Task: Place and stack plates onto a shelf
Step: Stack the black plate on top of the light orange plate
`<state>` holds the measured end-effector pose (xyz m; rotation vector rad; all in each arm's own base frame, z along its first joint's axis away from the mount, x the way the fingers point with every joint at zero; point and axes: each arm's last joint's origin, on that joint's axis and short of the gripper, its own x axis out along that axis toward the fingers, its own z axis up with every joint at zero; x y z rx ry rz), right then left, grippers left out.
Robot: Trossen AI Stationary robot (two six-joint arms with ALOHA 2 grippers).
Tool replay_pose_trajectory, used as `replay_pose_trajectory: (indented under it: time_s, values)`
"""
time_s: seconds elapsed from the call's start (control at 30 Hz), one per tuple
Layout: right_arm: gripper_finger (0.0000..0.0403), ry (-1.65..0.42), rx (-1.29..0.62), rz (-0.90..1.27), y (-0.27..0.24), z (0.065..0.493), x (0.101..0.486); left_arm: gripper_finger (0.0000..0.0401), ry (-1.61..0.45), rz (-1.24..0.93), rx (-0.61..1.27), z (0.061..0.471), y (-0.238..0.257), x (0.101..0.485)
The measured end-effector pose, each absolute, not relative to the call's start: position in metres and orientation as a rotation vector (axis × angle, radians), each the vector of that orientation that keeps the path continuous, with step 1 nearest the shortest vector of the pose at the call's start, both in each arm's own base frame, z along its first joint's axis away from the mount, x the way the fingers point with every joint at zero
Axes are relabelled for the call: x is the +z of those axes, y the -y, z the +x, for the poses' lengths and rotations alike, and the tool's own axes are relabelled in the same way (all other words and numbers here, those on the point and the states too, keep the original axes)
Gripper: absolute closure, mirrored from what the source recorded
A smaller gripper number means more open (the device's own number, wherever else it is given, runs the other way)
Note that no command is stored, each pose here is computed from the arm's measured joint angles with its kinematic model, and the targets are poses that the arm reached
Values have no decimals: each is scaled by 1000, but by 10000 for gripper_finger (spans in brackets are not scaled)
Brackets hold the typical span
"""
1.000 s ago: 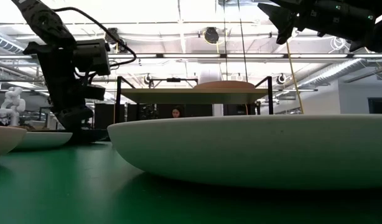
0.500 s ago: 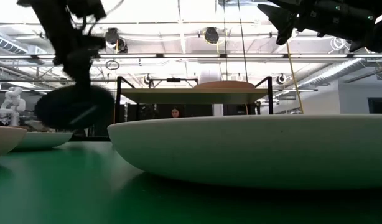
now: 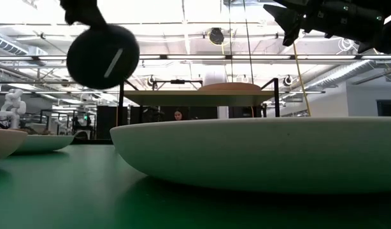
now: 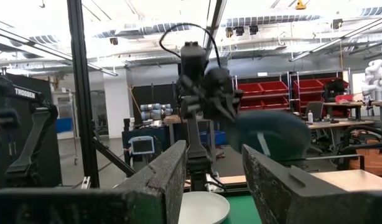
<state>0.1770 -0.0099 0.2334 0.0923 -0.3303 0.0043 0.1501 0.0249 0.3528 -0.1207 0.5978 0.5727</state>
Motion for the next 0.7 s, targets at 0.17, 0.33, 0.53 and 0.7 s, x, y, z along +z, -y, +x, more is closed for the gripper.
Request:
replay_pose_trajectory:
  time_s: [0.17,0.33,0.53,0.7]
  values:
    - [261,332,4,92,10,177,234,354,-402,13,518,160,-26,380]
    - [261,332,4,92,10,177,234,354,-194,147,496,180,-27,401]
    - [261,367,9,100,10,173,238,354,-46,283,511,220,-31,408]
    - [261,431,22,117,9,163,249,354,-40,366,560,258,-47,399]
